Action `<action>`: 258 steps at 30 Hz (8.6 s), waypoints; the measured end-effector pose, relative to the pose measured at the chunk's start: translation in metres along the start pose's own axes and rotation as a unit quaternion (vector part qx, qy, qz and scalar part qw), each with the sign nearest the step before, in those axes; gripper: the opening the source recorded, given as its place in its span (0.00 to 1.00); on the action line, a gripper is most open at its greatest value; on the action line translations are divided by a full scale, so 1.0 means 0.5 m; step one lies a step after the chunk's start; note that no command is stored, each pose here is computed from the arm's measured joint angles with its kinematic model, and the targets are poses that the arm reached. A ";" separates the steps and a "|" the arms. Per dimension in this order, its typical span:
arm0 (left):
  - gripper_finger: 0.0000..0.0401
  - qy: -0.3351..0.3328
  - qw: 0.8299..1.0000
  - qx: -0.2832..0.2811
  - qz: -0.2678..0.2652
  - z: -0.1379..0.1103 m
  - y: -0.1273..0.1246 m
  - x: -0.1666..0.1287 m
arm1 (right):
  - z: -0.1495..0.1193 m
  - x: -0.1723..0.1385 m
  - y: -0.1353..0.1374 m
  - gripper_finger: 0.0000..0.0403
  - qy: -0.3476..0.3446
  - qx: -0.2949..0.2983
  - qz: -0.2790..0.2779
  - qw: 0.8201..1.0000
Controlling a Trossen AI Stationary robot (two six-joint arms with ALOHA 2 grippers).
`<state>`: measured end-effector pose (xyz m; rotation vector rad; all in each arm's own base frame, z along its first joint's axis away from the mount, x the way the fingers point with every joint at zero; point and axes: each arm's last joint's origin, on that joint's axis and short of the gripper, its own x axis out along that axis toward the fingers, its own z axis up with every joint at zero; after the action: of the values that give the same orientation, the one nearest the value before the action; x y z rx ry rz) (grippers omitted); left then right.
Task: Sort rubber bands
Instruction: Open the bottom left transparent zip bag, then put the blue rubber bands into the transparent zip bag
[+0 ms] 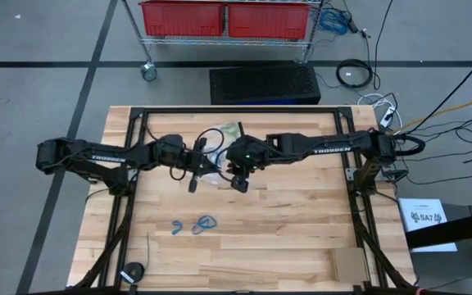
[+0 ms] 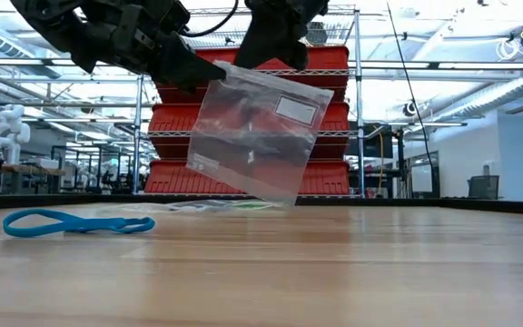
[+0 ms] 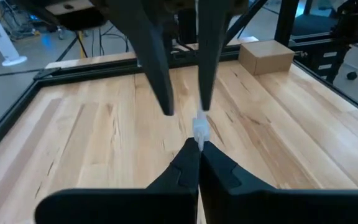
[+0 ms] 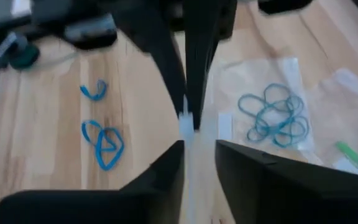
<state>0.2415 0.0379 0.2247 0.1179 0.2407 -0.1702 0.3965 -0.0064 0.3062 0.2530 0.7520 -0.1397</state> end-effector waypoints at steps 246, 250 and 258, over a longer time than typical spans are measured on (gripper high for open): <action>0.00 -0.035 0.985 -0.091 0.140 -0.077 -0.039 -0.118 | -0.233 0.325 0.190 0.24 -0.015 0.014 0.044 0.999; 0.00 -0.034 0.986 -0.081 0.141 -0.077 -0.039 -0.118 | -0.222 0.320 0.206 0.32 -0.028 -0.062 0.049 0.996; 0.00 -0.033 0.986 -0.081 0.141 -0.077 -0.039 -0.118 | -0.215 0.326 0.201 0.44 -0.036 -0.125 0.042 0.991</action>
<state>0.1726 0.0333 0.2001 -0.0157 0.1682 0.1266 0.4654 0.1141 0.1358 0.0402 0.6776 0.0254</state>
